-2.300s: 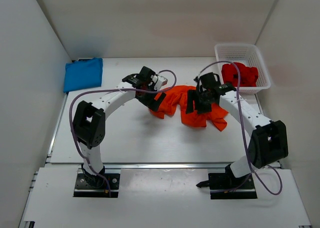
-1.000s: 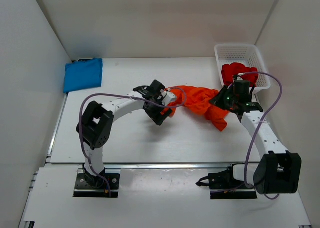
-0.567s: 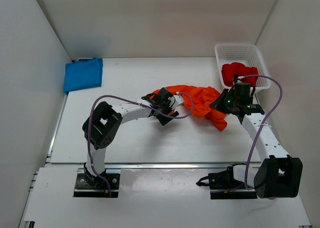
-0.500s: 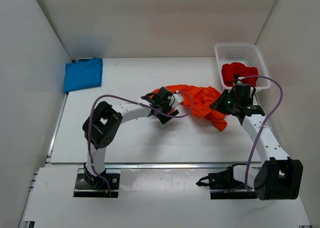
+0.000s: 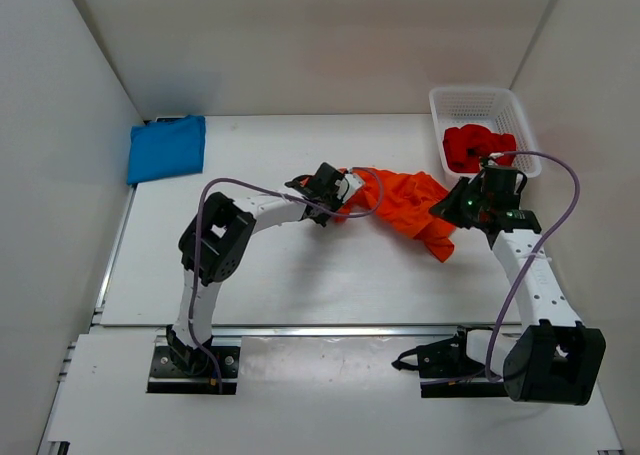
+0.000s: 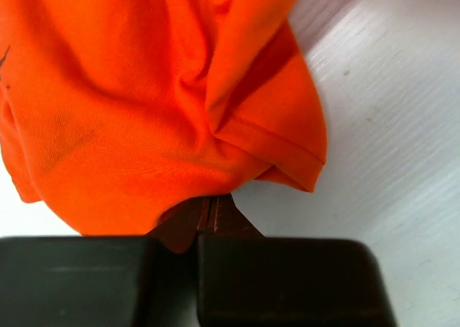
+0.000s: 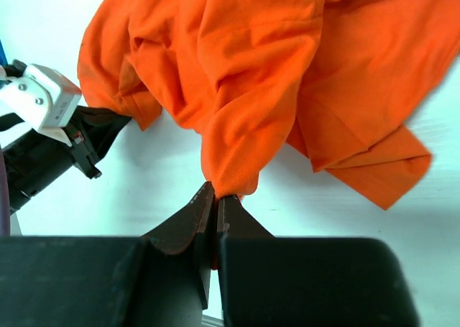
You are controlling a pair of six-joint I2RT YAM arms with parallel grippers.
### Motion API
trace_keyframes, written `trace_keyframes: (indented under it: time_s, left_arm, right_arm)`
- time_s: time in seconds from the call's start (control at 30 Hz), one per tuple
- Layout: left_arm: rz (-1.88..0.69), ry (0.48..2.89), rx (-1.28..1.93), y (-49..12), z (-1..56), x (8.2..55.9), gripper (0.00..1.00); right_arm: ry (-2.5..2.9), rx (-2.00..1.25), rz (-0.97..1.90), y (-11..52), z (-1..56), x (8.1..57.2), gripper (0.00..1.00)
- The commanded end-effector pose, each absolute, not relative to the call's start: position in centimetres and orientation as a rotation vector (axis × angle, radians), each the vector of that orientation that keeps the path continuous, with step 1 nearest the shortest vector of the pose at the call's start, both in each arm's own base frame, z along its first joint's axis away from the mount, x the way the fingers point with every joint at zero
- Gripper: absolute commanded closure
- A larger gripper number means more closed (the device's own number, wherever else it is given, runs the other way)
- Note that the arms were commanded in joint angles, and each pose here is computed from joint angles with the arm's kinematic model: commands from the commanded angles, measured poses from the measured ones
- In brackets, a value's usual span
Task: Fold and stack the t-shirts
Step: Flatten out the tshirt
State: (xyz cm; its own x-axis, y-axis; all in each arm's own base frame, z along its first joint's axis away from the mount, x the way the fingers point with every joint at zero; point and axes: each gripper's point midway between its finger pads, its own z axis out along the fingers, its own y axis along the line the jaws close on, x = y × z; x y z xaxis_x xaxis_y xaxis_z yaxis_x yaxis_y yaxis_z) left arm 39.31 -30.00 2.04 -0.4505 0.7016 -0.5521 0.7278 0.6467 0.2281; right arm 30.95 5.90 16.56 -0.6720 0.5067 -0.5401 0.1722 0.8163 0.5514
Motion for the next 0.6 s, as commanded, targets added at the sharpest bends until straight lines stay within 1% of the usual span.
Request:
trace_keyframes:
  time_s: [0.0, 0.07, 0.13, 0.2, 0.23, 0.27, 0.3, 0.33, 0.37, 0.4, 0.43, 0.5, 0.57]
  left_arm:
    - [-0.050, 2.308, 1.080, -28.2, 2.4, 39.2, 1.00]
    - [-0.041, 2.305, 1.079, -27.2, 4.3, 40.0, 1.00]
    - [-0.019, 2.299, 1.061, -24.5, 7.0, 41.9, 1.00]
    - [0.003, 2.281, 0.974, -22.0, 11.7, 44.6, 1.00]
    - [0.027, 2.303, 0.914, -19.4, 13.0, 45.7, 1.00]
    - [0.043, 2.252, 0.836, -17.8, 16.3, 48.2, 1.00]
    - [0.058, 2.201, 0.785, -16.9, 19.9, 49.5, 1.00]
    - [0.087, 2.194, 0.741, -14.9, 21.1, 50.6, 1.00]
    - [0.114, 2.132, 0.685, -13.7, 24.8, 51.6, 1.00]
    - [0.139, 2.087, 0.672, -12.9, 27.2, 52.1, 1.00]
    - [0.183, 2.042, 0.655, -11.8, 29.5, 52.2, 1.00]
    - [0.220, 1.988, 0.649, -11.3, 31.7, 51.7, 1.00]
    - [0.268, 1.974, 0.632, -10.4, 32.7, 51.0, 1.00]
  right_arm:
    - [2.184, 0.422, 0.586, 5.0, 20.4, 32.3, 1.00]
    - [2.137, 0.432, 0.575, 3.8, 21.8, 33.0, 1.00]
    - [2.071, 0.403, 0.565, 2.9, 24.5, 34.2, 1.00]
    - [2.032, 0.365, 0.533, 2.0, 26.7, 35.7, 1.00]
    - [1.990, 0.330, 0.525, 1.8, 29.1, 36.5, 1.00]
    - [1.945, 0.286, 0.522, 1.8, 31.3, 37.4, 1.00]
    - [1.931, 0.276, 0.514, 1.4, 32.0, 38.1, 1.00]
    - [1.878, 0.231, 0.525, 1.8, 34.5, 38.5, 1.00]
    - [1.825, 0.219, 0.497, 1.1, 36.8, 39.0, 1.00]
    - [1.781, 0.193, 0.491, 1.1, 38.9, 39.3, 1.00]
    - [1.772, 0.183, 0.472, 0.9, 39.5, 39.4, 1.00]
    - [1.720, 0.154, 0.448, 0.7, 42.0, 39.4, 1.00]
    - [1.666, 0.149, 0.417, 0.1, 44.2, 39.0, 1.00]
